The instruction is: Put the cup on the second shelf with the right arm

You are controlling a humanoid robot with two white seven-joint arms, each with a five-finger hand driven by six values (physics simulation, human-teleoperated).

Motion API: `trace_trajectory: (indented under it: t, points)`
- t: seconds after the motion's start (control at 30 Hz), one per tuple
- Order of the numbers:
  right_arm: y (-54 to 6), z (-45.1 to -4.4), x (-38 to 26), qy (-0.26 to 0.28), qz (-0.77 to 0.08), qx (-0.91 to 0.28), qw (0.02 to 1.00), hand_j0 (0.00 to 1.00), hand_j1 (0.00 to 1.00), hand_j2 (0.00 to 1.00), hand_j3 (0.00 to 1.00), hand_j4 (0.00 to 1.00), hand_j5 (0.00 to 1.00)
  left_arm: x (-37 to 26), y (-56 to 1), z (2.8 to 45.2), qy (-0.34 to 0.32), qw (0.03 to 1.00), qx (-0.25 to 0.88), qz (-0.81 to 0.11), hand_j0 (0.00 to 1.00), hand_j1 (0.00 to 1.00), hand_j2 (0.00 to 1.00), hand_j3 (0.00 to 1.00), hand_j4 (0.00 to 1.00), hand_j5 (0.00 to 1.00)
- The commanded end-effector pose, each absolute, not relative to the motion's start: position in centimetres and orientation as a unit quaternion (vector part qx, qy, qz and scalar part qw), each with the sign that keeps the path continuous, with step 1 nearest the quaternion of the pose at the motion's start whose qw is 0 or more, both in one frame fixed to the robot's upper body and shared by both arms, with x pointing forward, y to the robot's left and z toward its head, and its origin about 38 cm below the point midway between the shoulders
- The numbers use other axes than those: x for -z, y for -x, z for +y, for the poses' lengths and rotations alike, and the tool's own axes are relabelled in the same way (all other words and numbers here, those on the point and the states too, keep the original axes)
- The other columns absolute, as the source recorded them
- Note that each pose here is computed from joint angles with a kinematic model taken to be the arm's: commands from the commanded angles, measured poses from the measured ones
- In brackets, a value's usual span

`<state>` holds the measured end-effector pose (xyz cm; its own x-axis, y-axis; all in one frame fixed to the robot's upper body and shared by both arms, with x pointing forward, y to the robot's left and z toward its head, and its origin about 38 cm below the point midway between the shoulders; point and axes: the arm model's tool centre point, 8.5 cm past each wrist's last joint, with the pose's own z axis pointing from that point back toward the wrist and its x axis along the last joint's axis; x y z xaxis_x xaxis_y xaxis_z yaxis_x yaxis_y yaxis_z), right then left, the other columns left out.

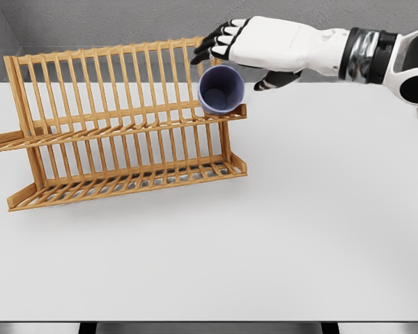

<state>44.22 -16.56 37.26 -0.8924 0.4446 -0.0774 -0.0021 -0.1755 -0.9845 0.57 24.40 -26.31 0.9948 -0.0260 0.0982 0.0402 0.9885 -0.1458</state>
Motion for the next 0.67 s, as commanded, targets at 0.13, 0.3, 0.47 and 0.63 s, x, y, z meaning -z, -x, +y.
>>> trace_trajectory:
  t: [0.13,0.3,0.47,0.63]
  points:
    - [-46.3,-26.7,-36.8,0.235,-0.619,-0.701,0.263,1.00,1.00,1.00,1.00,1.00,1.00,26.3,-0.6,24.4,0.074,0.996,0.016,-0.048,1.00,1.00,1.00,1.00,1.00,1.00]
    - [-45.2,-31.6,-29.0,0.204,-0.613,-0.670,0.367,1.00,1.00,1.00,1.00,1.00,1.00,26.3,-0.6,24.4,0.074,0.996,0.016,-0.048,1.00,1.00,1.00,1.00,1.00,1.00]
    - [-41.8,-37.2,-27.2,0.222,-0.646,-0.625,0.378,1.00,1.00,1.00,1.00,1.00,1.00,26.3,-0.6,24.4,0.074,0.996,0.016,-0.048,1.00,1.00,1.00,1.00,1.00,1.00]
    - [-41.7,-37.6,-27.1,0.224,-0.648,-0.624,0.375,1.00,1.00,1.00,1.00,1.00,1.00,26.3,-0.6,24.4,0.074,0.996,0.017,-0.048,1.00,1.00,1.00,1.00,1.00,1.00]
